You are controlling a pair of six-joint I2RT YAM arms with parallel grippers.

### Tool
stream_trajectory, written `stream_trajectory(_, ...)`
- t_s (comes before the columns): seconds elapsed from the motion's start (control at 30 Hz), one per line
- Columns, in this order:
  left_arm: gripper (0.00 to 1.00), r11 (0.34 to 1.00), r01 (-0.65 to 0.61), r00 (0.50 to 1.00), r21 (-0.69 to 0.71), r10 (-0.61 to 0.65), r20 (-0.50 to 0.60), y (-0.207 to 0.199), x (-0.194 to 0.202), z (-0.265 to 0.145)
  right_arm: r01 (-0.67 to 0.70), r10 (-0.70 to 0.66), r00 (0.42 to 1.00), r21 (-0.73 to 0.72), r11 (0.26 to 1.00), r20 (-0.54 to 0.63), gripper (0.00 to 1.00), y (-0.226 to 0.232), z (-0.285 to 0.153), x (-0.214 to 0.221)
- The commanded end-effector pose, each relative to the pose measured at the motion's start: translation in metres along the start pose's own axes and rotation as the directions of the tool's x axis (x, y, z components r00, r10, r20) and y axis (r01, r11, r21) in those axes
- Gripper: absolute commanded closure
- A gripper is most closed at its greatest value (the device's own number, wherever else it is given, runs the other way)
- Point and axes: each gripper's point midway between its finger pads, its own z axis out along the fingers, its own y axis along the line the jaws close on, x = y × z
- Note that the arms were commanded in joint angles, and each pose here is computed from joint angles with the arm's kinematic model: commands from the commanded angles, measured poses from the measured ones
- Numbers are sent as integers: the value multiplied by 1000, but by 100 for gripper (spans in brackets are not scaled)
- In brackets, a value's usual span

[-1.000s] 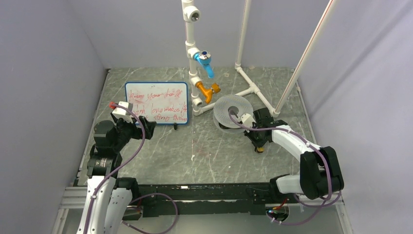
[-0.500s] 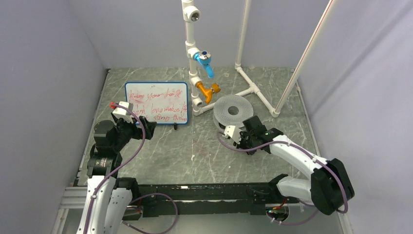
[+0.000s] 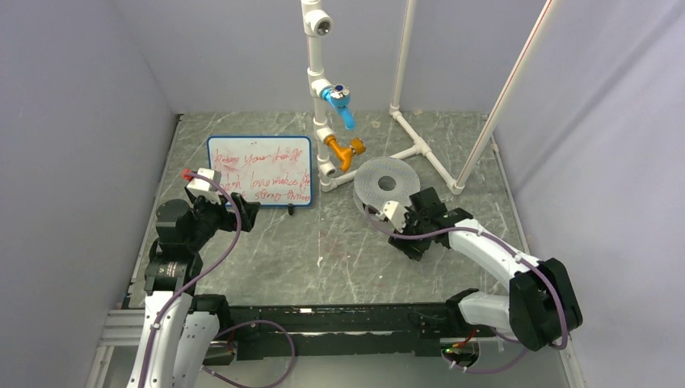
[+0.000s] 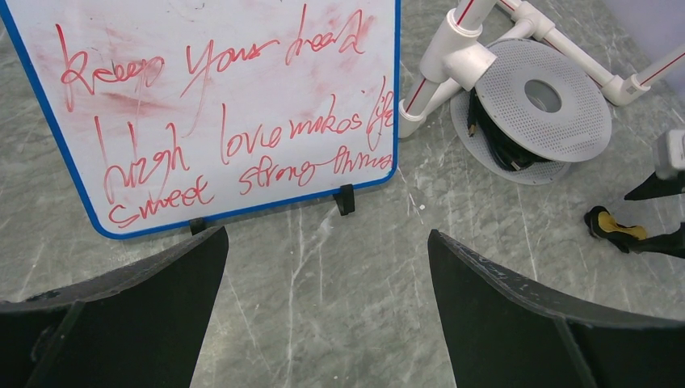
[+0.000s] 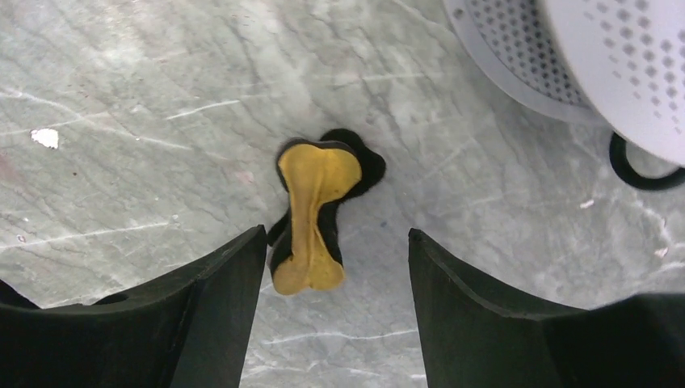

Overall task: Erase the whiteboard
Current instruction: Pick up the whiteboard eraser from the center of the board.

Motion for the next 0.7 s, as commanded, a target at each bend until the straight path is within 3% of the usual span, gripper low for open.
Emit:
stream_trajectory(0.0,1,1000,-9,999,23,8,43,-5,-14,-1,-120,121,991,-27,992,64,33,-8,-10,-15)
stream_trajectory(0.23,1,1000,-11,999,26,10,47,-6,-15,-1,-166,165,986,-55,985,-10,38,-4,3,-3)
stream_trajectory(0.47,1,999,-10,999,31,8,46,-7,-15,-2,-175,172,984,-68,982,-41,55,-3,10,1)
stream_trajectory(0.67,1,999,-8,999,45,6,47,-9,-15,-2,-165,162,986,-95,982,-44,59,1,13,-3)
